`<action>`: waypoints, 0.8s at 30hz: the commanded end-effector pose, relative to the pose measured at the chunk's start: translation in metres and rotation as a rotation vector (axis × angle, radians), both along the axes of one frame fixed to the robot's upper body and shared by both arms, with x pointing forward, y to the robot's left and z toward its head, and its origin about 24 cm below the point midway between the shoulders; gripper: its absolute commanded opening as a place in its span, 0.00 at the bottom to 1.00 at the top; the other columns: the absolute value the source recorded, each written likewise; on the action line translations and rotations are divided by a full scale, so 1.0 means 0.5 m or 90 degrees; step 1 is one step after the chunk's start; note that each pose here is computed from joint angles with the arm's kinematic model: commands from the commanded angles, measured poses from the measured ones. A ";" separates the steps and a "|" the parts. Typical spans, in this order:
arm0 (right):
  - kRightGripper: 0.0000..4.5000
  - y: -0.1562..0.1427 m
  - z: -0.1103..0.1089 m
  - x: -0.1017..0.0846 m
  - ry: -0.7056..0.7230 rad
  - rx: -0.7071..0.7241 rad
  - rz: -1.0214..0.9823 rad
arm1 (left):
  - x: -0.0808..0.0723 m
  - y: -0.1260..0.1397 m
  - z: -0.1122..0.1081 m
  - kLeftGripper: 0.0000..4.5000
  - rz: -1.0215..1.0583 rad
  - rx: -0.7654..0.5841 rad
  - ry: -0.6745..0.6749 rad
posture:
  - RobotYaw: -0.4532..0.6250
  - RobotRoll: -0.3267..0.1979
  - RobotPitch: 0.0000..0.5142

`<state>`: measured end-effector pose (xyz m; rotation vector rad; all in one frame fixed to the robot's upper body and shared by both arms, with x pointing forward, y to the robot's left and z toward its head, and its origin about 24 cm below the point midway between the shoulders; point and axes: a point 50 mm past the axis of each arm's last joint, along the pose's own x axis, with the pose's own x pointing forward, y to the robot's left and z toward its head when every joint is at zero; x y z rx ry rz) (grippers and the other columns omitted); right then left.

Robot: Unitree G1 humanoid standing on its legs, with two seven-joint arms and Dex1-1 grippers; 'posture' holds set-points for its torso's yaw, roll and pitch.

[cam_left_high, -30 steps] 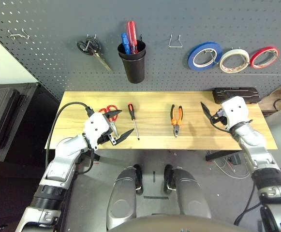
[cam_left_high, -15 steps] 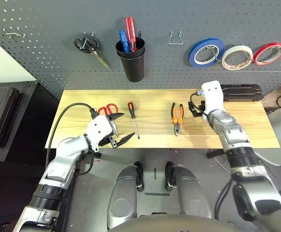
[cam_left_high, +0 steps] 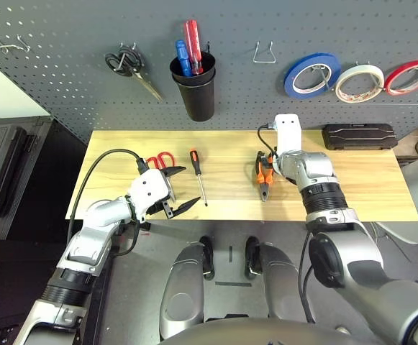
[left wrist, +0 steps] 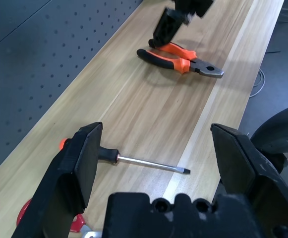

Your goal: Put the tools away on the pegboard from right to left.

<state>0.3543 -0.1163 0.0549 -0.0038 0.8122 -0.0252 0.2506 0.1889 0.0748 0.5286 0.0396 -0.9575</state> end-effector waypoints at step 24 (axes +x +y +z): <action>0.99 0.019 -0.094 -0.010 0.089 0.010 -0.002 | -0.023 -0.014 -0.010 1.00 -0.015 0.009 0.017 | 0.59 0.62 0.61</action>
